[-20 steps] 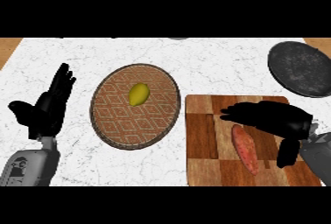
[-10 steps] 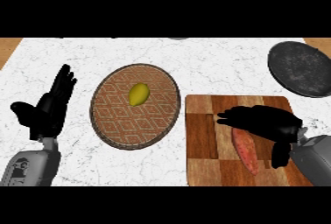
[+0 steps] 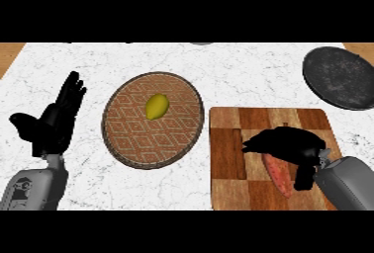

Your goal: Pick the sweet potato from the cutting board and place it in the pan

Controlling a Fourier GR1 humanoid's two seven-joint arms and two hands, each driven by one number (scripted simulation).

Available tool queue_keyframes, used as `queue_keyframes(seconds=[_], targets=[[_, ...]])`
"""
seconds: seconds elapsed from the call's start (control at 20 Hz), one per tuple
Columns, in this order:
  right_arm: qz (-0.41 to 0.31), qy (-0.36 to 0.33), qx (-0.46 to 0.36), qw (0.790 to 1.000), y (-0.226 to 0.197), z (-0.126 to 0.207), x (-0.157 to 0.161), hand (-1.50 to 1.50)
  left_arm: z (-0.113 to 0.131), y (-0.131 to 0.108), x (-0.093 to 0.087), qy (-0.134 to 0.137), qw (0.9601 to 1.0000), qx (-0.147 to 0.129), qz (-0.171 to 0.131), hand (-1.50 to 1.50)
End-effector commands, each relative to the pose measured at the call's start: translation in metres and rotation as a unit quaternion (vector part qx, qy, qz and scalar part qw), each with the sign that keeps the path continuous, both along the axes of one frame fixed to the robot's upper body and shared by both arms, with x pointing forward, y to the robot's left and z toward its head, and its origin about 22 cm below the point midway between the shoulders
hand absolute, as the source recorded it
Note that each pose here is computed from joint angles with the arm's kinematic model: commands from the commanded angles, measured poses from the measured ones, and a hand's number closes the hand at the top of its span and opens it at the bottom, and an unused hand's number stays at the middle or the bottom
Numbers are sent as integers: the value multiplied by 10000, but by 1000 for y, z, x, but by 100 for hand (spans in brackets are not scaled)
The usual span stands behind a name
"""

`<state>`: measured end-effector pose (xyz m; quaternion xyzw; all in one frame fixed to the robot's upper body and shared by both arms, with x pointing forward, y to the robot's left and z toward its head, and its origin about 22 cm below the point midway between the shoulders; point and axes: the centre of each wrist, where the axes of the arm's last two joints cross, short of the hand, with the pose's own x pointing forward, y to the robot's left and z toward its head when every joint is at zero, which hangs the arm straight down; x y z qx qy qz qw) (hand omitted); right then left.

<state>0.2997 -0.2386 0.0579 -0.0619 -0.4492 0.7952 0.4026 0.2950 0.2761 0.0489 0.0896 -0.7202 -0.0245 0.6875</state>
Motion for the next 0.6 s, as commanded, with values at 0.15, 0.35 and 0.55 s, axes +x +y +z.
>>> queue_keyframes(seconds=[0.15, 0.35, 0.55], targets=[[896, 173, 350, 9952, 2, -16, -20, 150, 6, 2, -2, -29, 10000, -32, 29, 0], [718, 139, 230, 9971, 0, -21, -3, 150, -1, -1, -1, -7, 10000, -36, -77, 0], [-1159, 49, -14, 9932, 19, -25, 23, 150, 7, 2, 5, -41, 10000, 71, -22, 0]])
